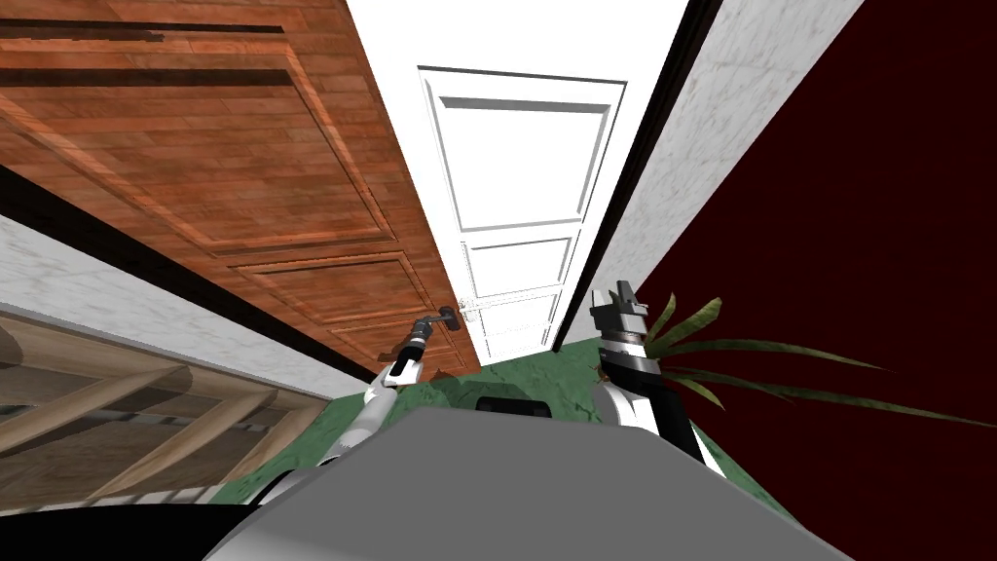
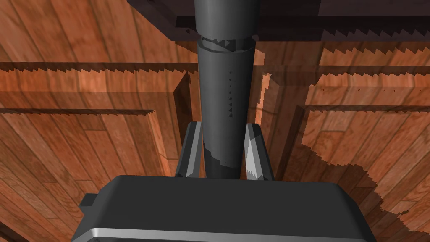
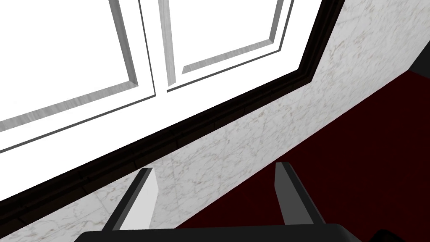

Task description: Pull the door open

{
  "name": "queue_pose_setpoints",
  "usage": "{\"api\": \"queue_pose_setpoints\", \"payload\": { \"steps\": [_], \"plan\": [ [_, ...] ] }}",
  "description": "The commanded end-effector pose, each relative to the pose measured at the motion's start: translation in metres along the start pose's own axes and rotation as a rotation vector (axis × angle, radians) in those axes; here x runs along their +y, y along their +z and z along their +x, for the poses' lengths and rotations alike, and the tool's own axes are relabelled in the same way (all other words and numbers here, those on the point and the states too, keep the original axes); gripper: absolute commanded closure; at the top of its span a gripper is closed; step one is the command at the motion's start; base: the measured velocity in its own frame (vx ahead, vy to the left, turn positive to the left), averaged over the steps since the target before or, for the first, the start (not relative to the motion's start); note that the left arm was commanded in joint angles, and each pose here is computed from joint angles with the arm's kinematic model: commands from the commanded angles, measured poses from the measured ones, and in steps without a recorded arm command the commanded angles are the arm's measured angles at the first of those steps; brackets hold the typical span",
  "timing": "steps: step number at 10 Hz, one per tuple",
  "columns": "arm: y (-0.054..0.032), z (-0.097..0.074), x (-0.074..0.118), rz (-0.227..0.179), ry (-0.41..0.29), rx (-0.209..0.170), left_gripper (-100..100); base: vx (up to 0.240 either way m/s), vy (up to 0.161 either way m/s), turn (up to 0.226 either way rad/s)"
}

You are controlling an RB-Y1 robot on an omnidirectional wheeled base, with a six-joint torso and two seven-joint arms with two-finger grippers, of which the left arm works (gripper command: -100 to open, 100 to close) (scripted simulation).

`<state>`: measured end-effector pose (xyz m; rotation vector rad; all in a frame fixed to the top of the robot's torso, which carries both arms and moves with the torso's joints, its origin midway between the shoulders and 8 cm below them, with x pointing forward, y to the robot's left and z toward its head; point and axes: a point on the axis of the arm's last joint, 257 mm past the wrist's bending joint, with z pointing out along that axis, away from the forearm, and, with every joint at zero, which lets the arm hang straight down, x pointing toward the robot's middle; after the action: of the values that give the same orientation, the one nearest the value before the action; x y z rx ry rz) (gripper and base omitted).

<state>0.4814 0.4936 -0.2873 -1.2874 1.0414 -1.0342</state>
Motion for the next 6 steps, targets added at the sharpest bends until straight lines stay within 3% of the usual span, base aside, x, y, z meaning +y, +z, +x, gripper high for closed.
{"api": "queue_pose_setpoints", "payload": {
  "steps": [1, 6],
  "plan": [
    [-0.0054, 0.003, 0.006, -0.012, -0.001, 0.02, 100, -0.228, 0.027, -0.128],
    [-0.0113, 0.029, 0.004, -0.011, -0.012, 0.104, 100, -0.197, 0.066, -0.131]
  ]
}}
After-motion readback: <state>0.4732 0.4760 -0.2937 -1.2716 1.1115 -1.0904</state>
